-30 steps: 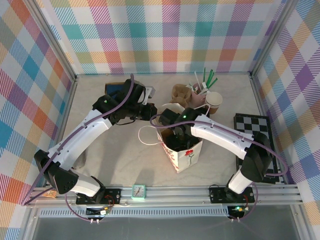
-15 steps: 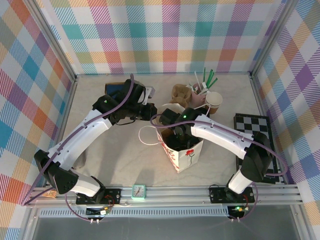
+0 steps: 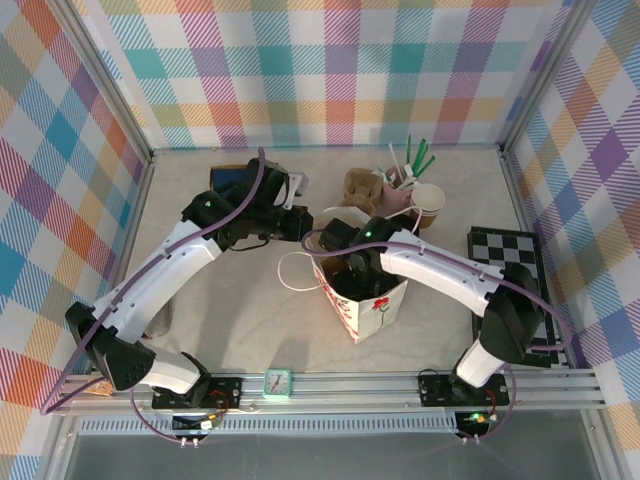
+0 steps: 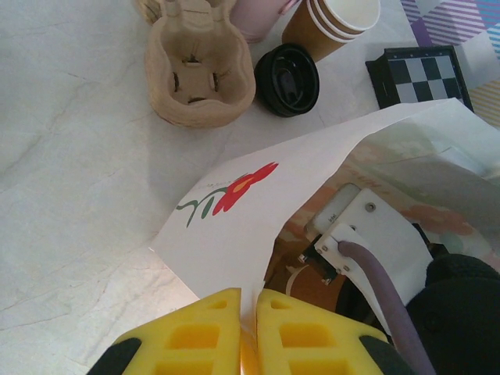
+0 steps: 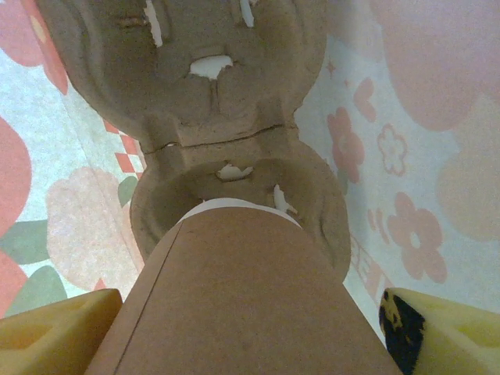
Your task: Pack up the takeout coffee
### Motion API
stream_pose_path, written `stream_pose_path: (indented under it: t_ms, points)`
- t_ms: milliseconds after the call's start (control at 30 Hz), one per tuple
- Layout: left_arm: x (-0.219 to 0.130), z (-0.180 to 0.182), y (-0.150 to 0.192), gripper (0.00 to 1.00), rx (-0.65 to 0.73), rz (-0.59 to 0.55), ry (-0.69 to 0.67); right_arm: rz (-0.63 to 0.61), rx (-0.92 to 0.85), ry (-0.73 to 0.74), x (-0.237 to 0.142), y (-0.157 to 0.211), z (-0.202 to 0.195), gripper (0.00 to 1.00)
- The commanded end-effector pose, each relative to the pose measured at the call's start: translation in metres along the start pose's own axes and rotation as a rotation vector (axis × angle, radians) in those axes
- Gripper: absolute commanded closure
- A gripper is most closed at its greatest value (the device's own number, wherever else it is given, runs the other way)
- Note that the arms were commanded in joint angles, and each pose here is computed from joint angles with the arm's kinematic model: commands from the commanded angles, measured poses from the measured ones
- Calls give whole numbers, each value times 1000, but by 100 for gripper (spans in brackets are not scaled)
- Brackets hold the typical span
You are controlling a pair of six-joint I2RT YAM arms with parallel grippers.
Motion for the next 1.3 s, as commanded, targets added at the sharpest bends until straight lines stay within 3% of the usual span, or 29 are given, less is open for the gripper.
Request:
stream_pose_path:
  t_ms: [0, 1267]
  points:
    - [-14, -11, 4, 88, 10, -4, 41, 24, -5, 17, 7, 1, -3, 69]
    - [-16, -12, 5, 88, 14, -8, 44, 45, 3, 38, 15, 5, -6, 69]
Point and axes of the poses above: each hand's point on the last joint's axis, 136 mm out from that joint toward the fingers, its own x axis out along the fingers, its own z axis along the line the jaws close on, y = z × x, the point moved 4 cm from there along -x, back along the fingers, and after that the axes turned 10 degrees about -x, right-handed, at the moved point
